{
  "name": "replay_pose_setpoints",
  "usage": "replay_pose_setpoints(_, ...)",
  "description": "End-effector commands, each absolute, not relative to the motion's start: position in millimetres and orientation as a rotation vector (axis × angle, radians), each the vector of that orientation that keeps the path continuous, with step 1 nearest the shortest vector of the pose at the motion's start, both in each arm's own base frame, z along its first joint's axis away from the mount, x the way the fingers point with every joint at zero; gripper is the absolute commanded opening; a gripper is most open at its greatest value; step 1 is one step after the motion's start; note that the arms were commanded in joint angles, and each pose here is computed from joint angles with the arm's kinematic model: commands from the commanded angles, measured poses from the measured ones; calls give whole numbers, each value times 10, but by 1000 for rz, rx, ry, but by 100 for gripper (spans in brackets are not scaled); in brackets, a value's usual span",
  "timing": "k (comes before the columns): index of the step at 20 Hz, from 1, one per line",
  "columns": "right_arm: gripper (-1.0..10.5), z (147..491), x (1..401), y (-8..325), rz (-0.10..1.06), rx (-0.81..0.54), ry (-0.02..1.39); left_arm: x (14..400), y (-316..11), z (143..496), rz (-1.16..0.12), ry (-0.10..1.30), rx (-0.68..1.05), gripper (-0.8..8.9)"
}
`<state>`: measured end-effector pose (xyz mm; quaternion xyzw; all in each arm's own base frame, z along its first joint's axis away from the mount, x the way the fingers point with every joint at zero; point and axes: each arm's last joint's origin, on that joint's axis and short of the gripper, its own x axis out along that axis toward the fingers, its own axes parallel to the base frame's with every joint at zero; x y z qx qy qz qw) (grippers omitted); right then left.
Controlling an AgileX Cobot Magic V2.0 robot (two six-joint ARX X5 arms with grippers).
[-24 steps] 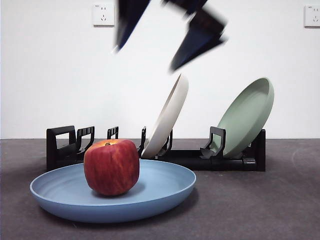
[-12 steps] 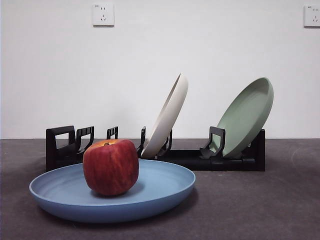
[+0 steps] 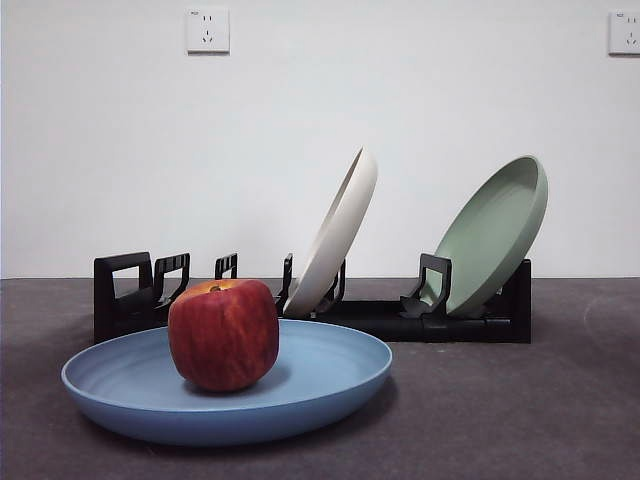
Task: Take the blue plate from the plate rack,put the plate on the table,take the apple from the table,put the apple in the plate
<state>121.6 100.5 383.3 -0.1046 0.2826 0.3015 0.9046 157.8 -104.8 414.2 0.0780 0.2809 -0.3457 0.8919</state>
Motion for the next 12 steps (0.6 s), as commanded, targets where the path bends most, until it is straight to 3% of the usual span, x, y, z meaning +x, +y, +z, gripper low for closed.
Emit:
replay_pose_setpoints(1, -12, 3653, 1205, 997, 615, -183, 588, 1524, -1035, 4023, -700, 578, 187, -9)
replay_pose_setpoints(12, -12, 2506, 1106, 915, 588, 26, 500, 1071, -739, 2827, -563, 438, 75, -9)
